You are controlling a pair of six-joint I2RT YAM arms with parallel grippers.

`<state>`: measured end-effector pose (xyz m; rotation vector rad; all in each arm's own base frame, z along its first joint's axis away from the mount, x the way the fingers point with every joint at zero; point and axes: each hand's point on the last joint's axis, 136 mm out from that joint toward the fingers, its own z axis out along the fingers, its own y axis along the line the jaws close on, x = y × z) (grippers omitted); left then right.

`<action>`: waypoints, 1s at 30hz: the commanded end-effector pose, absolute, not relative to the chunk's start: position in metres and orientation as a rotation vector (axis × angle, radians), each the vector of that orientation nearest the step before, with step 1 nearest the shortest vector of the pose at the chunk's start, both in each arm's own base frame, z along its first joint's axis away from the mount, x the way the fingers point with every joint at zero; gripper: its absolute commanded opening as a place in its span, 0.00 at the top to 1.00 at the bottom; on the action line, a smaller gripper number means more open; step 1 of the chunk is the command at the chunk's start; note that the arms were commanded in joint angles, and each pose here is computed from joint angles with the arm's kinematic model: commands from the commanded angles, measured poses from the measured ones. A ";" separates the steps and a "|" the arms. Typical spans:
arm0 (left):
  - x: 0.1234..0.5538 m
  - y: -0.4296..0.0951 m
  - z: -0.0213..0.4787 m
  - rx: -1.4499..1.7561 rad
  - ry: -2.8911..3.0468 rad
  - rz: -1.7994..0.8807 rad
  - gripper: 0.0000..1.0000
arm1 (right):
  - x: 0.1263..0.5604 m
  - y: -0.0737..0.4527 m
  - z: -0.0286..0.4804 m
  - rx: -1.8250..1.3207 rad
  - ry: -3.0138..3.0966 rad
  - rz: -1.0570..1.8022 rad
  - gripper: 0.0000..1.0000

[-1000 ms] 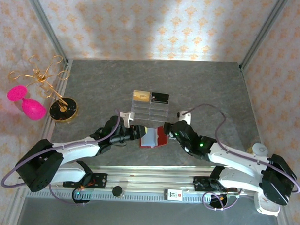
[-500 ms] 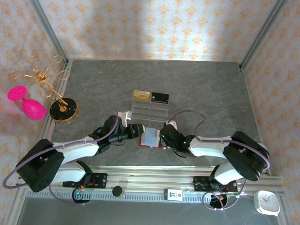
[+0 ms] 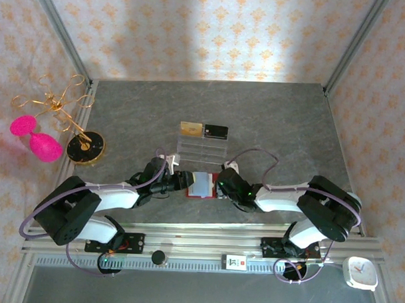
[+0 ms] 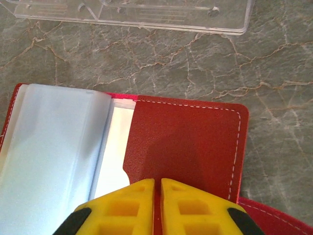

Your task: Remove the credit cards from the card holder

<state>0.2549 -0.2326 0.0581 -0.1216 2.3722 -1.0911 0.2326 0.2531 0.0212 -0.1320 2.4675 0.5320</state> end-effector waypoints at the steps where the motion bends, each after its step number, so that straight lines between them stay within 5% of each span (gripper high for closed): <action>1: 0.257 -0.244 0.073 -0.064 2.314 -1.133 0.59 | 0.219 0.235 -0.006 -0.149 2.560 0.448 0.88; 21: 0.256 -0.249 0.034 -0.007 2.489 -0.947 0.67 | 0.222 0.245 -0.001 -0.185 2.546 0.481 0.88; 30: 0.254 -0.251 0.052 0.068 2.462 -0.787 0.62 | 0.226 0.252 0.005 -0.206 2.529 0.503 0.87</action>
